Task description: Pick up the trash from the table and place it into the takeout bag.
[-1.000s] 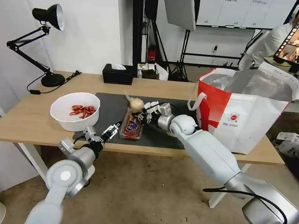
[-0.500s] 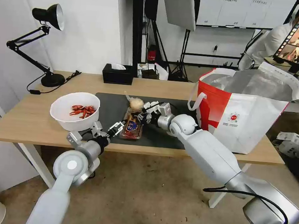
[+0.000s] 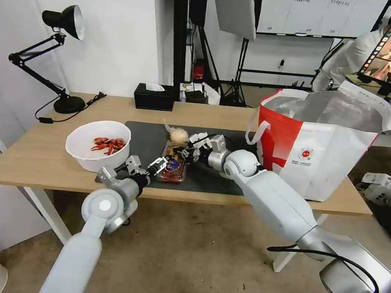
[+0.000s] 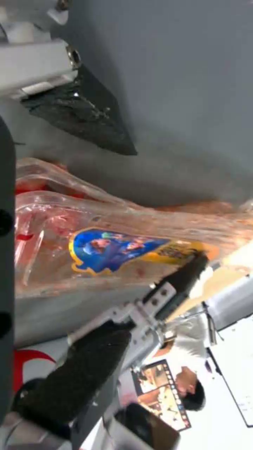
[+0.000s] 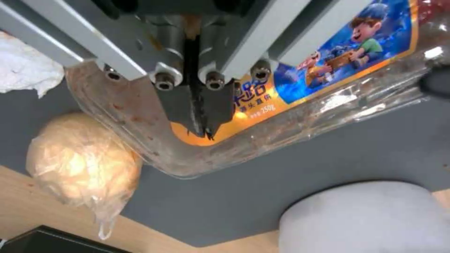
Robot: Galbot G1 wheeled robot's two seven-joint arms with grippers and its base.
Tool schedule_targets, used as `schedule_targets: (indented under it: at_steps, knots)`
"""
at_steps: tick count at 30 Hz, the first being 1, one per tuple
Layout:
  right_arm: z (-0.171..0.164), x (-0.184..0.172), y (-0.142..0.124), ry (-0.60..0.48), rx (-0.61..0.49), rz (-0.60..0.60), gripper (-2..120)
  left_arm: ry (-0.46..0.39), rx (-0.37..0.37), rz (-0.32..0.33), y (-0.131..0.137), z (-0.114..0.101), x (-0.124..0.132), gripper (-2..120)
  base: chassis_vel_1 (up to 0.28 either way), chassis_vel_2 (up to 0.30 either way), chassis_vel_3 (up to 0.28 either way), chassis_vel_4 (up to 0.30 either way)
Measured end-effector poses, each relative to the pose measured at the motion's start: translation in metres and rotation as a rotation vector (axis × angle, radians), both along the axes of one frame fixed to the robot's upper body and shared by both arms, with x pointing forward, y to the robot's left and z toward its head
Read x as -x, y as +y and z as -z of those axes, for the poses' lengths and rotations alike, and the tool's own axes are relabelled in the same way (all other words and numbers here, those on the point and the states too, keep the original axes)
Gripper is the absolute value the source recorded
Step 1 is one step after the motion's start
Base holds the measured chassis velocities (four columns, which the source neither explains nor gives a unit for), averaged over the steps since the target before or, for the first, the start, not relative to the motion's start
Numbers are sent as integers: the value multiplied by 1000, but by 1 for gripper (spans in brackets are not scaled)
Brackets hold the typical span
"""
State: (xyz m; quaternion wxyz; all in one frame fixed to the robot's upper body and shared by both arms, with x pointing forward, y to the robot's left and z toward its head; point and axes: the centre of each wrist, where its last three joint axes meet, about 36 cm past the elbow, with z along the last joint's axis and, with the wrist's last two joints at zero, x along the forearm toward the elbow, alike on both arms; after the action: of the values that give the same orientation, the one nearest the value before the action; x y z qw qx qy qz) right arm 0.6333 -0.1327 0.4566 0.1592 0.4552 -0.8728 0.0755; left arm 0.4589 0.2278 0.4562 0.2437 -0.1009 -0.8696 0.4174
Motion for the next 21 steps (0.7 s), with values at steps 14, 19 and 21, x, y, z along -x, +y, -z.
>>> schedule_targets:
  at_steps: [14,19,21]
  knots:
    - [2,5,0,4,-7,-1,0,36,-21,44,12,1,-11,64,0,0,0,0]
    - [3,6,-2,6,-11,3,0,52,-26,49,16,4,-14,44,0,0,0,0]
    - [3,6,-2,7,-12,4,0,56,-26,48,16,4,-14,40,0,0,0,0]
